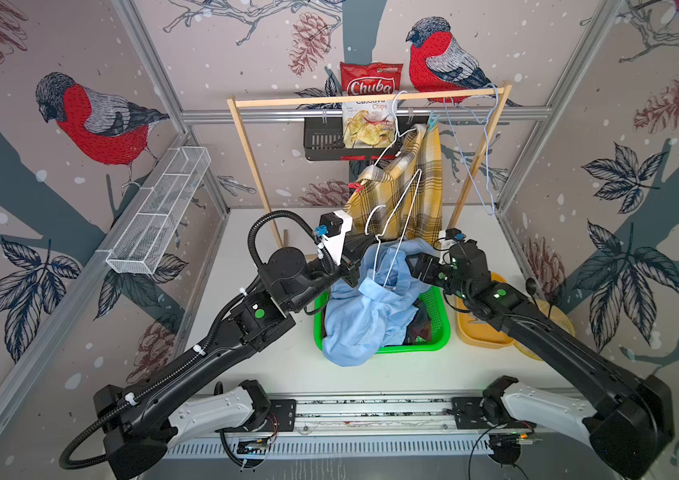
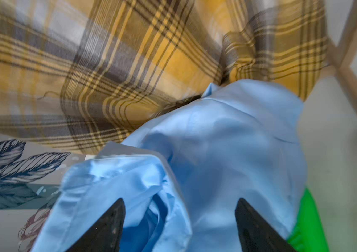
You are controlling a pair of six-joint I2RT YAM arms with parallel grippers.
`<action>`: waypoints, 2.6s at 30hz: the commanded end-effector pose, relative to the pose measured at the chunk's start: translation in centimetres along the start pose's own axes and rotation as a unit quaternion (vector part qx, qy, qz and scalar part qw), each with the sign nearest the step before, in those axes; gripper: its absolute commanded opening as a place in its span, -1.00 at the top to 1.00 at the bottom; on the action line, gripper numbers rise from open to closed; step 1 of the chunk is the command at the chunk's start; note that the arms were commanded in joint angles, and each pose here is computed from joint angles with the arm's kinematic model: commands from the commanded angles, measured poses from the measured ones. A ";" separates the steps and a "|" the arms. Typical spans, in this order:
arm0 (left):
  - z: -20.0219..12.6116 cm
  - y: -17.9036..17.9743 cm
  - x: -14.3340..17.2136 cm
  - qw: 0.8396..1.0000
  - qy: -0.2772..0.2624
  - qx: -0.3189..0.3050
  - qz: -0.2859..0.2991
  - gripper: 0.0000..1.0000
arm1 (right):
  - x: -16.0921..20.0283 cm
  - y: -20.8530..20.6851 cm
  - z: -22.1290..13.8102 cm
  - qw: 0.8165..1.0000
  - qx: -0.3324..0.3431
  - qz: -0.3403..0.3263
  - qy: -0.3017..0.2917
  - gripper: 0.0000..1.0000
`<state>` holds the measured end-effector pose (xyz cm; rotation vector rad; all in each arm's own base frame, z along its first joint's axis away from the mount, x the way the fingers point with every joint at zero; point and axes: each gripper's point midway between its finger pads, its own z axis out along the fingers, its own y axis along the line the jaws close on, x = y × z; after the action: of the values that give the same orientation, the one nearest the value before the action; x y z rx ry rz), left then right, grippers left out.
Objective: Remove the clothespins securing long-sleeve shirts to the hanger
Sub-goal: Remove the long-sleeve shirt from the hanger.
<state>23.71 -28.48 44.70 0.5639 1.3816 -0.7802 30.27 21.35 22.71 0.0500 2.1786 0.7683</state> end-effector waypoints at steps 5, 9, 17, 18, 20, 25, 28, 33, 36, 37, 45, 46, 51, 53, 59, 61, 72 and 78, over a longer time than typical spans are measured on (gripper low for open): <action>-1.1 0.9 -6.2 0.994 -0.101 -0.035 0.018 1.00 | 1.6 1.7 0.8 0.999 -0.031 0.007 0.012 -0.62; -2.2 1.5 -9.2 0.992 -0.108 -0.060 0.037 1.00 | 1.2 1.2 0.1 1.000 -0.021 0.001 0.000 -0.73; -5.5 1.9 -12.8 0.988 -0.121 -0.081 0.048 1.00 | 1.6 0.7 0.0 1.000 -0.008 -0.006 0.008 -0.81; -5.5 1.7 -12.5 0.990 -0.107 -0.074 0.050 1.00 | 1.4 0.7 -0.3 1.000 -0.008 -0.006 0.004 -0.83; -5.4 1.1 -11.2 0.994 -0.075 -0.055 0.050 1.00 | 0.4 1.0 -1.1 1.000 -0.017 -0.002 -0.012 -0.99; -4.6 -0.3 -4.7 0.998 0.039 -0.003 0.039 1.00 | -3.7 1.8 -4.8 0.996 -0.058 0.009 -0.074 -0.99; -4.4 -1.2 -1.2 0.995 0.096 0.028 0.029 1.00 | -6.7 1.9 -7.8 0.991 -0.067 0.015 -0.112 -0.99; -2.8 -1.7 3.9 0.986 0.157 0.051 0.016 1.00 | -9.4 2.8 -10.7 0.986 -0.102 0.039 -0.124 -1.00; -1.6 -2.0 5.6 0.984 0.166 0.062 0.006 1.00 | -9.1 4.1 -10.4 0.985 -0.130 0.050 -0.106 -0.91; -1.2 -2.2 5.8 0.984 0.164 0.068 0.003 1.00 | -8.7 4.5 -10.1 0.984 -0.140 0.055 -0.097 -0.87; 0.9 -3.0 7.3 0.981 0.169 0.090 -0.002 1.00 | -5.0 8.0 -7.2 0.969 -0.226 0.089 -0.038 -0.71; 1.0 -3.1 7.4 0.981 0.170 0.093 -0.002 1.00 | -4.8 8.4 -7.0 0.968 -0.233 0.091 -0.034 -0.72; 1.1 -3.4 7.8 0.980 0.173 0.102 -0.009 1.00 | -4.7 9.6 -5.7 0.960 -0.258 0.103 -0.026 -0.61; 1.0 -3.5 7.9 0.980 0.170 0.104 -0.014 1.00 | -4.5 10.3 -5.0 0.957 -0.269 0.105 -0.012 -0.50; 1.0 -3.2 8.5 0.980 0.170 0.098 -0.017 1.00 | -3.7 11.3 -3.8 0.952 -0.283 0.113 0.013 0.25; 1.1 -3.2 8.7 0.980 0.172 0.096 -0.017 1.00 | -3.8 11.1 -3.7 0.953 -0.279 0.118 0.011 0.44; 2.1 -2.8 9.3 0.982 0.169 0.086 -0.010 0.91 | -4.4 8.9 -2.8 0.959 -0.239 0.150 -0.001 1.00; 2.5 -1.5 8.6 0.986 0.158 0.052 -0.002 -0.11 | -5.7 6.8 -2.6 0.961 -0.217 0.168 -0.019 1.00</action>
<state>23.34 -32.90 34.25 0.8605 1.7115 -0.8063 30.31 24.76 31.30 0.1991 1.9611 1.4336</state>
